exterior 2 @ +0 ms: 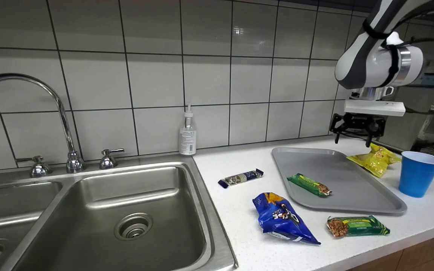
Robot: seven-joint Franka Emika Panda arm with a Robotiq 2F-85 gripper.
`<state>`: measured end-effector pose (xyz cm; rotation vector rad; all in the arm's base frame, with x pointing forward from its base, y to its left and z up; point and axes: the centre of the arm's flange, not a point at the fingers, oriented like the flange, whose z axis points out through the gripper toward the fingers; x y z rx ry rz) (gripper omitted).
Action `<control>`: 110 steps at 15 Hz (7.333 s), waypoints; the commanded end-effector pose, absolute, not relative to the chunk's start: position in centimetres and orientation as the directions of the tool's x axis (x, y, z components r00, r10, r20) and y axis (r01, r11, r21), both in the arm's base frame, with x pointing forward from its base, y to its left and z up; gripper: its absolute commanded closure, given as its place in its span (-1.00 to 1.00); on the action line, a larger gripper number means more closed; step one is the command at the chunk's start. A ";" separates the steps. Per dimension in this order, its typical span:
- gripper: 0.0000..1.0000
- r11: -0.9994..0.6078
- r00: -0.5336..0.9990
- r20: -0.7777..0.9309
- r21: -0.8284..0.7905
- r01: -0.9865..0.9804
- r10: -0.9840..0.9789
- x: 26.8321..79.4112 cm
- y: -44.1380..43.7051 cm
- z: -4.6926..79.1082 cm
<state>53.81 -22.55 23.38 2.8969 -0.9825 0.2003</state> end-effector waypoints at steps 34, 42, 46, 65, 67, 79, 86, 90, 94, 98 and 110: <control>-1.00 -0.996 0.972 0.230 0.082 0.032 0.050 49.6 -8.3 22.1; -1.00 -0.980 0.966 0.182 0.112 0.167 0.186 50.2 -5.8 19.3; -1.00 -0.972 0.963 0.153 0.116 0.206 0.222 49.8 -5.4 18.2; -1.00 -0.961 0.955 0.123 0.094 0.259 0.269 50.1 -4.3 14.4; -1.00 -0.961 0.955 0.125 0.094 0.258 0.269 50.1 -4.3 14.3; 0.74 -0.960 0.950 0.141 0.082 0.268 0.278 49.6 -4.6 15.2; 0.74 -0.958 0.944 0.164 0.089 0.274 0.286 49.9 -4.8 17.3; 0.74 -0.963 0.947 0.181 0.094 0.253 0.267 50.8 -4.4 18.7; 0.74 -0.967 0.946 0.204 0.084 0.239 0.252 51.6 -3.5 19.8; 0.74 -0.973 0.946 0.226 0.068 0.222 0.232 53.0 -2.3 20.5; 0.74 -0.994 0.963 0.247 0.038 0.100 0.107 56.6 0.5 21.6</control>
